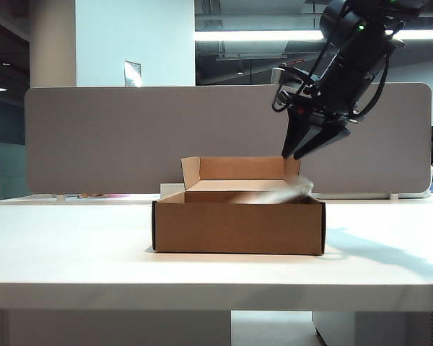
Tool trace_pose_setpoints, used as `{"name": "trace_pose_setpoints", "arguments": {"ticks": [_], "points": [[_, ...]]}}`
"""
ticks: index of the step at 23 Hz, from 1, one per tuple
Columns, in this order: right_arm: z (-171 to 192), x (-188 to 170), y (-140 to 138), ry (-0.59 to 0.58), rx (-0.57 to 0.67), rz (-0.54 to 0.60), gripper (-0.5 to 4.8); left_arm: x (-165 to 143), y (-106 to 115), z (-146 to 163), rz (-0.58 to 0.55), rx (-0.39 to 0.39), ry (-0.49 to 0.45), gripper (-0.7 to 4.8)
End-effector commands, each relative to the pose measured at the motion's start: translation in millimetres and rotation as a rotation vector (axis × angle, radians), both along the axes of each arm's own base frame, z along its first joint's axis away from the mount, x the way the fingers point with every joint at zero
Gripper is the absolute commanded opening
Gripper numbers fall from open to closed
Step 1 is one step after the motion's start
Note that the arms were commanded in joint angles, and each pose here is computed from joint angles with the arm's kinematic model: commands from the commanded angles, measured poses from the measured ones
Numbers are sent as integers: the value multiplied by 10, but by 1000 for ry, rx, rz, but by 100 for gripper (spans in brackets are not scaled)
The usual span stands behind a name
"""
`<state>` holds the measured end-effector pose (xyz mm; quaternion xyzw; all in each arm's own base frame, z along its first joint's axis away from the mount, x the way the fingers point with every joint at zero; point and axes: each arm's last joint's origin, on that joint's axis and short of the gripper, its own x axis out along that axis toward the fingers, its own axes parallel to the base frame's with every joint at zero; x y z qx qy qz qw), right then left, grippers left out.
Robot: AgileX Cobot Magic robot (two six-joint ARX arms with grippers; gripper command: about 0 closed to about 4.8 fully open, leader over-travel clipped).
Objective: Pick up the lid and place it into the paper box.
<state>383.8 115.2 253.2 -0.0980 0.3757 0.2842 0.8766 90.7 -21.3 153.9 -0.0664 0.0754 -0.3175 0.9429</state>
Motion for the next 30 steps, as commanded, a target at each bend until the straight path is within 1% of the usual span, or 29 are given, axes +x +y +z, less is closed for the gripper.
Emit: {"name": "trace_pose_setpoints", "arguments": {"ticks": [1, 3, 8, 9, 12, 15, 17, 19, 22, 23, 25, 27, 30], "points": [[9, -24, 0, 23, 1, 7, 132, -3, -1, -8, -3, 1, 14, -5], [9, -25, 1, 24, 2, 7, 182, -3, -1, -8, -3, 1, 14, -5], [6, -32, -1, 34, 0, -1, 175, -3, -1, -8, -3, 1, 14, -5], [20, -47, -5, 39, -1, -1, 122, -3, -1, -8, -3, 1, 14, -5], [84, -88, -23, 37, 0, -3, -4, -3, -1, -8, -3, 1, 14, -5], [232, -152, -46, 12, 27, -24, -9, -3, -1, -8, -3, 1, 14, -5], [368, -206, -60, -17, 60, -48, -9, 1, 3, -8, 17, 4, 13, -5], [471, -267, -77, -31, 82, -62, -9, 13, 20, -3, 85, 12, 6, -5], [540, -386, -111, -46, 96, -72, -9, 40, 65, 26, 263, 27, -29, -5], [531, -469, -136, -62, 100, -73, -9, 52, 93, 49, 364, 33, -53, -5], [490, -614, -226, -87, 114, -95, -9, 59, 117, 72, 450, 34, -77, -5], [447, -761, -315, -112, 147, -131, -9, 61, 126, 74, 484, 37, -79, -5], [388, -949, -451, -152, 193, -186, -9, 62, 132, 75, 503, 38, -80, -5]]}}
